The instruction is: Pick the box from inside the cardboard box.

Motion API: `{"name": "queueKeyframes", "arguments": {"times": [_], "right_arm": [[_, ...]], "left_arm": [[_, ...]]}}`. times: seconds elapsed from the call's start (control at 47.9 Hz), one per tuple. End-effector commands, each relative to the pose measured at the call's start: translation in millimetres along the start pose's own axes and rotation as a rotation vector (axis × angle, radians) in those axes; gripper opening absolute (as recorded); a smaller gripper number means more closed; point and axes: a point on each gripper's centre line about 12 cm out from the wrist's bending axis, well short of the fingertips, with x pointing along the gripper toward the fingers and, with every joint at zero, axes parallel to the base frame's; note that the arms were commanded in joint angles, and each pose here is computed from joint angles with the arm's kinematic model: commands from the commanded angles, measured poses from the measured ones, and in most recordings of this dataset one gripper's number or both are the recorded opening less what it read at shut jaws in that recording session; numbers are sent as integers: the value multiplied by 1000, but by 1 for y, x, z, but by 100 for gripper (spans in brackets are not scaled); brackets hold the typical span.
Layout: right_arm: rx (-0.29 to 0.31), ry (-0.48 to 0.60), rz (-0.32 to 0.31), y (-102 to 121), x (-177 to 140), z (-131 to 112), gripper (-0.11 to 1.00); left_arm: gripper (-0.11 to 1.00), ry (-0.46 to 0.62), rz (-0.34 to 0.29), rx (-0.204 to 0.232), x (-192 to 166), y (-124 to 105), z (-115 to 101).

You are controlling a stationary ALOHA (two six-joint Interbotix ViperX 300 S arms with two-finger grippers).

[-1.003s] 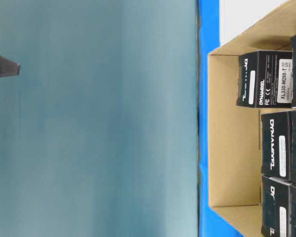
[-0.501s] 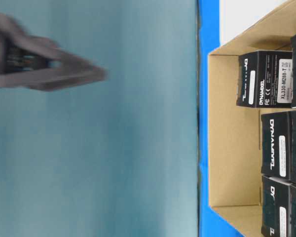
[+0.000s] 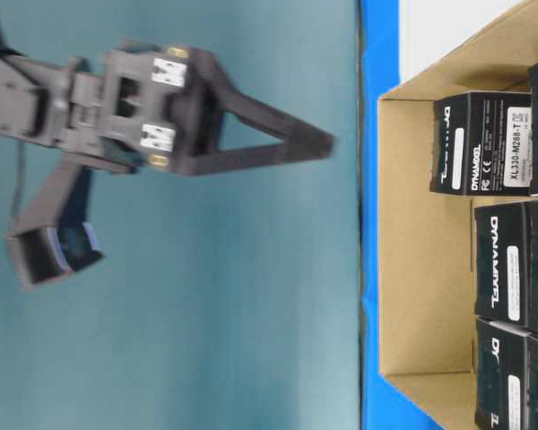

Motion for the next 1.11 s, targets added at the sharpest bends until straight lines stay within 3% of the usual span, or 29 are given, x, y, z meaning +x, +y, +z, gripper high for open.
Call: {"name": "queueKeyframes", "arguments": {"times": [0.0,0.606,1.086], "right_arm": [[-1,-12,0,0,8,2,100],[2,10,-14,-6,49,-15,100],[-34,34,-19,-9,72,-16,100]], "left_arm": [[-7,-32,-2,0,-1,0,13],[-7,-37,-5,-1,-1,-1,14],[-7,-43,-5,-1,-2,-1,16]]}}
